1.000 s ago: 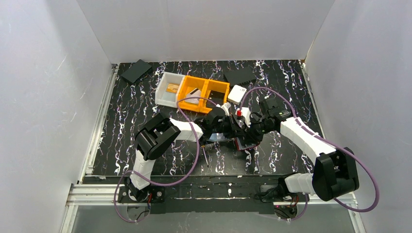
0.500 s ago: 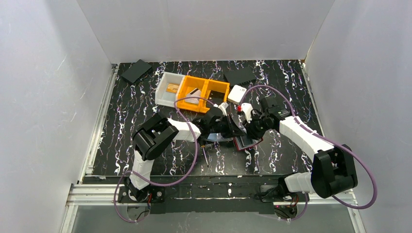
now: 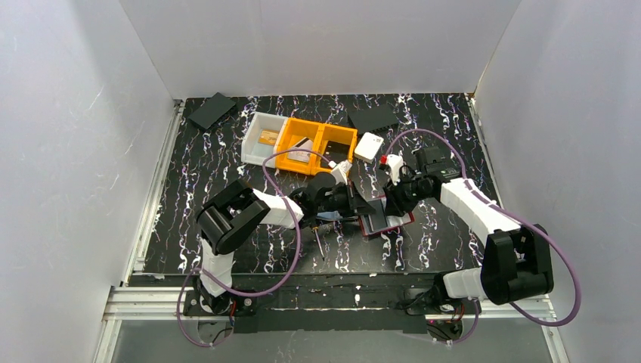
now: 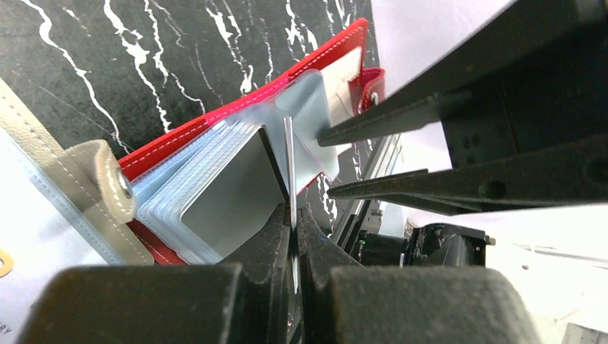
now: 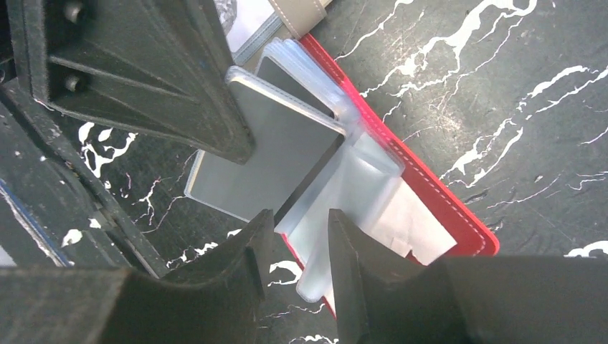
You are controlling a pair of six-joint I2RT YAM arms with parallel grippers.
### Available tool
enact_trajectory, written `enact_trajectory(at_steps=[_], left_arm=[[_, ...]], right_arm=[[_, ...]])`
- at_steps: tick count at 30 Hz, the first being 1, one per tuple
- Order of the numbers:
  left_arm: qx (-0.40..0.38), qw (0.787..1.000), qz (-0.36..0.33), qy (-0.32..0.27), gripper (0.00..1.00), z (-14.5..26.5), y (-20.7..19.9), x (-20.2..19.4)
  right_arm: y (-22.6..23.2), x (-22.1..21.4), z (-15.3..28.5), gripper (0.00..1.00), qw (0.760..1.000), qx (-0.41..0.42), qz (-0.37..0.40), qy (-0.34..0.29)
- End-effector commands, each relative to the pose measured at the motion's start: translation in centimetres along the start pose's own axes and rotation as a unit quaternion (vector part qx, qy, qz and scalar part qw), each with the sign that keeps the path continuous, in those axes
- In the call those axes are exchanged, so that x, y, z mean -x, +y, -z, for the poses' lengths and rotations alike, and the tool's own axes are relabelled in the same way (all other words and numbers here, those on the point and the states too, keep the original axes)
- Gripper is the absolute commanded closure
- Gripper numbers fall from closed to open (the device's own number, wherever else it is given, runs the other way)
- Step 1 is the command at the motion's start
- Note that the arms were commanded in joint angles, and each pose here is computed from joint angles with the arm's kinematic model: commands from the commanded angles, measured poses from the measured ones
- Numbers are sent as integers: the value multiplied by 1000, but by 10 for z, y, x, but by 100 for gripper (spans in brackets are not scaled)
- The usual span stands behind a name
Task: Take the credit cards out of the card holder
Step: Remove the credit card from the card holder.
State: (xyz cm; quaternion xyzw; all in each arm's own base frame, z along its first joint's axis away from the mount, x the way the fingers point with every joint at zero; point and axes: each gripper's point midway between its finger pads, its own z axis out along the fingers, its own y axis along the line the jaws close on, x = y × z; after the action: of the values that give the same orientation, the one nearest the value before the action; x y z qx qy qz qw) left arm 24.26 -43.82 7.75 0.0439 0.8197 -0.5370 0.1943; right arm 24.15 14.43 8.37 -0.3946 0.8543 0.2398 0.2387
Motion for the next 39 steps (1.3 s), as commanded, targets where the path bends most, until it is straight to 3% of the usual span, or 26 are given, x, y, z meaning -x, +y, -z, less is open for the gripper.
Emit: enact_trajectory(at_steps=[1,10,14,17,20,23,26,31,34,39], left_arm=[[-107,990,-85,-43,100,25,-64,21],[-136,987,-81,-35,100,32,-75,16],[-117,992,-42,-33,100,27,-64,15],[-93,995,-17,-30,100,22,-51,13],[-65,997,1,-30,100,21,-40,12],[-42,999,7,-28,100,21,-33,12],[-28,999,7,-24,100,21,-33,14],[-21,999,3,-26,100,20,-36,18],[-13,1000,6,-27,100,19,-35,20],[-3,999,21,-30,100,17,-34,24]], right_arm=[[-6,20,14,55,999,13,-32,-38],[-36,33,38,51,991,-84,-41,-92],[-18,46,46,51,991,-54,-18,-125],[-22,53,57,50,986,-80,0,-144],[-26,63,71,41,979,-113,19,-166],[-1,78,81,36,974,-70,59,-208],[45,81,80,42,968,51,87,-230],[82,55,52,72,968,159,110,-161],[108,43,43,76,960,206,147,-123],[121,27,23,76,956,189,212,-82]])
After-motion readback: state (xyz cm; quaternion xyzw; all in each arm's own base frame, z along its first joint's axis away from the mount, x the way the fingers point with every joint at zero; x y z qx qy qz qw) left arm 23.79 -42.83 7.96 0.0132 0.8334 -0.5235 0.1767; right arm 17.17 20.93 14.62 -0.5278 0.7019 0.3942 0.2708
